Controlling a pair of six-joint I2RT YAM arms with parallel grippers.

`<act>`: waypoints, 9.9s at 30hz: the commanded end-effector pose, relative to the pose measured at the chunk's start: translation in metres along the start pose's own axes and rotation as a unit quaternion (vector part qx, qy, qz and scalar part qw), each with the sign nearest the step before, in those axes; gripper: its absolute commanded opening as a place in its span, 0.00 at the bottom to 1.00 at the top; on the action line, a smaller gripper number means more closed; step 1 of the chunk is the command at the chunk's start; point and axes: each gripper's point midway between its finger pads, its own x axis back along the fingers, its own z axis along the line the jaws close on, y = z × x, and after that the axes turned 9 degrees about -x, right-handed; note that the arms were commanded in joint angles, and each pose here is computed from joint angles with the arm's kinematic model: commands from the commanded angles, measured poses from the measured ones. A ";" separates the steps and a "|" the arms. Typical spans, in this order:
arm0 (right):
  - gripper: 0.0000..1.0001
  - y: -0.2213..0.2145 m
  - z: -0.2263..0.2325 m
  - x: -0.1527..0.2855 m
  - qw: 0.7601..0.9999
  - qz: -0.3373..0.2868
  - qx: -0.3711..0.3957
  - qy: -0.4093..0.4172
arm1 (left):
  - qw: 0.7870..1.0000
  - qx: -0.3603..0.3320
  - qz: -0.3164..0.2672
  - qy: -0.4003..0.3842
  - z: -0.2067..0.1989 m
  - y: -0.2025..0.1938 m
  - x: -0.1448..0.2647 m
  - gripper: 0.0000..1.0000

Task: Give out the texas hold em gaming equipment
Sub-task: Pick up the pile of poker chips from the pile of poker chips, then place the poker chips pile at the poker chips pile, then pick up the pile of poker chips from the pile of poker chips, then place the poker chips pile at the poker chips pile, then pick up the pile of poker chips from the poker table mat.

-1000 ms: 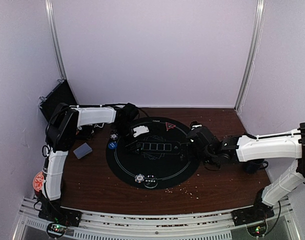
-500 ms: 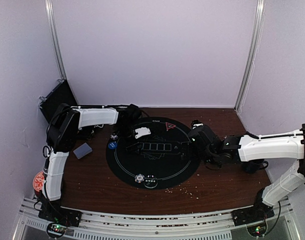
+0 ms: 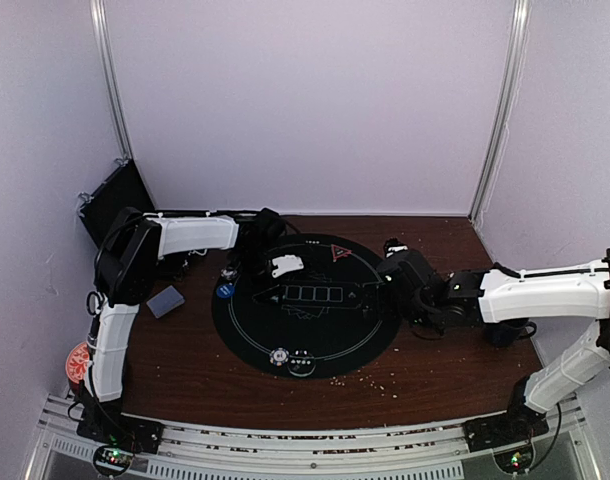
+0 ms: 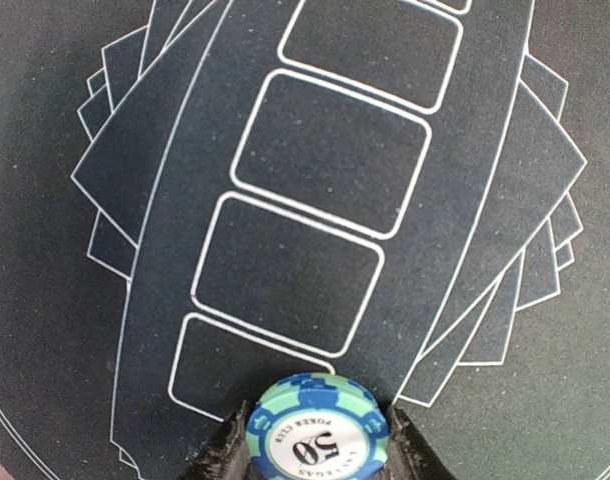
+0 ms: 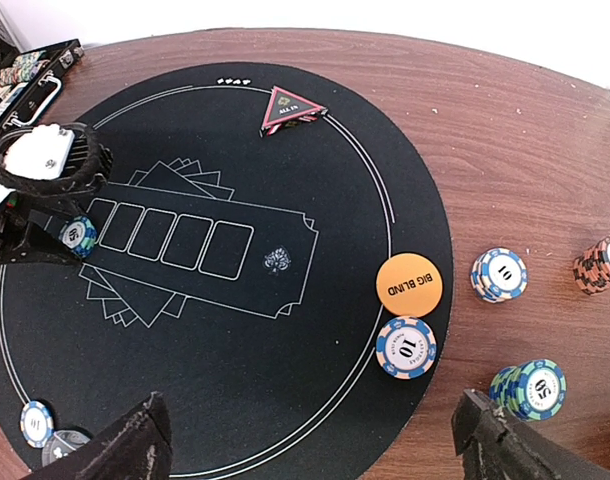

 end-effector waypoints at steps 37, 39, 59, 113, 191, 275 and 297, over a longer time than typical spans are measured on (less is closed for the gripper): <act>1.00 0.010 -0.011 0.002 0.999 -0.021 -0.002 -0.030 | 0.997 0.012 -0.039 0.065 0.077 0.005 0.028 0.00; 1.00 0.011 -0.011 0.003 0.999 -0.022 -0.004 -0.029 | 0.997 0.012 -0.042 0.057 0.074 0.007 0.029 0.00; 1.00 0.009 -0.011 0.000 0.999 -0.020 0.002 -0.036 | 0.999 0.006 -0.037 0.019 0.059 0.007 0.008 0.00; 1.00 0.005 -0.010 -0.002 0.999 -0.016 0.012 -0.043 | 1.000 0.006 0.006 0.021 0.056 -0.007 0.003 0.48; 0.99 0.003 -0.005 -0.001 0.998 -0.021 0.026 -0.049 | 0.987 0.117 0.014 0.107 0.149 -0.068 0.005 0.09; 0.99 -0.002 -0.001 -0.003 0.996 -0.026 0.046 -0.066 | 0.989 0.110 -0.046 0.089 0.146 -0.031 -0.017 0.61; 0.98 0.000 0.001 0.001 0.996 -0.033 0.048 -0.067 | 0.990 0.131 0.023 0.036 0.118 -0.060 -0.035 0.49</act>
